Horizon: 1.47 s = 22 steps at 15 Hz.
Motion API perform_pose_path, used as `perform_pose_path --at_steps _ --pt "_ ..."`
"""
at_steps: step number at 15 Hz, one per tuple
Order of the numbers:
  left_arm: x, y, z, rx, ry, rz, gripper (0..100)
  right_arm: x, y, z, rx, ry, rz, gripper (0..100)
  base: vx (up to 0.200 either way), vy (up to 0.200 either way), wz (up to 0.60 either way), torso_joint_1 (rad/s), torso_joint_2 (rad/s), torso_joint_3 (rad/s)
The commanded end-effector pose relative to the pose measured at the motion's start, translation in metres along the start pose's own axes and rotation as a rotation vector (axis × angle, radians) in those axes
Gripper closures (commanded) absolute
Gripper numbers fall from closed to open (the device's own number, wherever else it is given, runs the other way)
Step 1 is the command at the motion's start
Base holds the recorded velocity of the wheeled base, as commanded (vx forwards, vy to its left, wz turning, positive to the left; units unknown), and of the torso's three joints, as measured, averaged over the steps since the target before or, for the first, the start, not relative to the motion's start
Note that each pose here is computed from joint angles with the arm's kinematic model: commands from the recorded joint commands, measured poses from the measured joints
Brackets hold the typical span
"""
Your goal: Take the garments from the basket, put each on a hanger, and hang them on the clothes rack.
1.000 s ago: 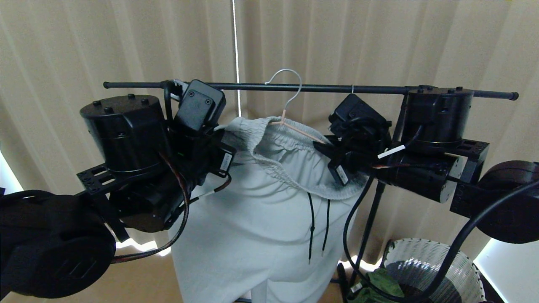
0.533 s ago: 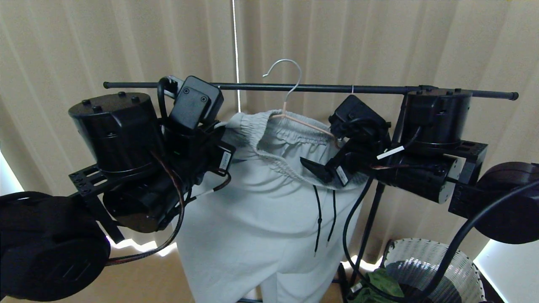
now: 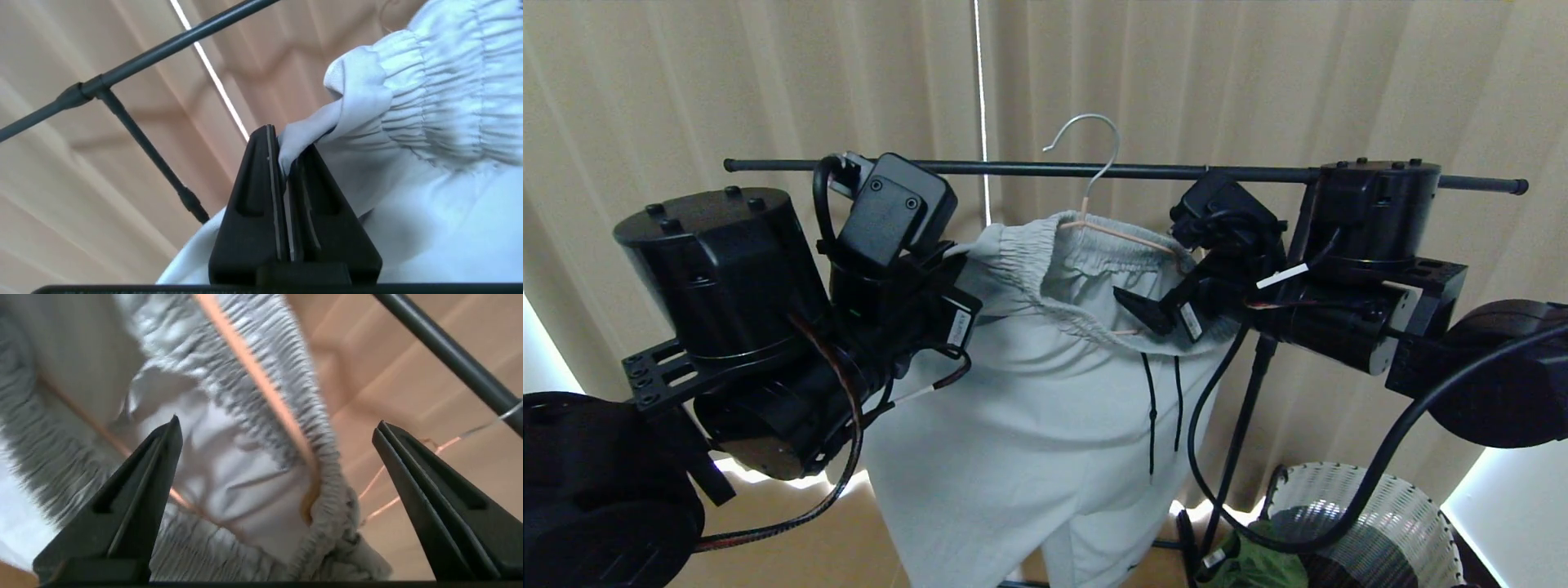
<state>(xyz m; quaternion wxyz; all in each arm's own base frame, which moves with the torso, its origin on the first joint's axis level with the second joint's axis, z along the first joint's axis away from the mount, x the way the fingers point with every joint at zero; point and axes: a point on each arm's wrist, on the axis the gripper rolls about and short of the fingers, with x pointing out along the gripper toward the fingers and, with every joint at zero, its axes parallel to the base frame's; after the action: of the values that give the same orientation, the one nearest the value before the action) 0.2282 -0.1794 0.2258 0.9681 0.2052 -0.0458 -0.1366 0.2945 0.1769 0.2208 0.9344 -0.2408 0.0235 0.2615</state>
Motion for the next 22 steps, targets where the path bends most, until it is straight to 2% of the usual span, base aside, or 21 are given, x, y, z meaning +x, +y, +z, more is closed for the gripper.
perform_pose_path --at_steps 1,3,7,10,11,13,15,17,18,22 --pt "-0.001 0.001 0.001 -0.001 -0.004 0.001 100 0.0 -0.003 -0.001 0.002 0.001 -0.01 0 0.0 0.0 0.0 0.0 0.0 0.0" --pt "0.001 0.004 0.001 -0.001 0.001 0.021 100 -0.002 -0.013 -0.001 0.005 -0.022 -0.05 0 0.0 0.0 0.0 0.0 0.0 0.0" --pt "0.005 0.012 -0.003 0.001 0.011 0.047 100 -0.017 -0.017 0.008 0.005 -0.048 -0.056 0 0.0 0.0 0.0 0.0 0.0 0.0" --pt "0.003 0.01 -0.003 0.003 0.001 0.024 100 -0.024 -0.013 0.014 0.002 -0.054 -0.037 0 0.0 0.0 0.0 0.0 0.0 0.0" --pt "0.003 0.009 -0.002 0.002 -0.027 -0.012 100 -0.022 -0.009 0.014 0.0 -0.034 -0.015 0 0.0 0.0 0.0 0.0 0.0 0.0" --pt "0.002 0.008 -0.002 0.003 -0.036 -0.031 100 -0.019 -0.007 0.014 -0.001 -0.034 -0.008 0 0.0 0.0 0.0 0.0 0.0 0.0" --pt "-0.002 0.0 -0.001 -0.007 -0.068 -0.057 100 -0.011 -0.003 0.009 -0.002 -0.017 0.005 0 0.0 0.0 0.0 0.0 0.0 0.0" --pt "-0.003 0.0 0.0 -0.008 -0.078 -0.066 100 -0.008 -0.002 0.006 -0.001 -0.007 0.01 0 0.0 0.0 0.0 0.0 0.0 0.0" --pt "-0.003 0.0 0.001 -0.009 -0.083 -0.065 100 -0.008 -0.001 0.006 0.001 -0.006 0.011 100 0.0 0.0 0.0 0.0 0.0 0.0" --pt "-0.003 0.0 0.0 -0.011 -0.082 -0.064 100 -0.008 -0.001 0.005 0.001 -0.007 0.01 100 0.0 0.0 0.0 0.0 0.0 0.0"
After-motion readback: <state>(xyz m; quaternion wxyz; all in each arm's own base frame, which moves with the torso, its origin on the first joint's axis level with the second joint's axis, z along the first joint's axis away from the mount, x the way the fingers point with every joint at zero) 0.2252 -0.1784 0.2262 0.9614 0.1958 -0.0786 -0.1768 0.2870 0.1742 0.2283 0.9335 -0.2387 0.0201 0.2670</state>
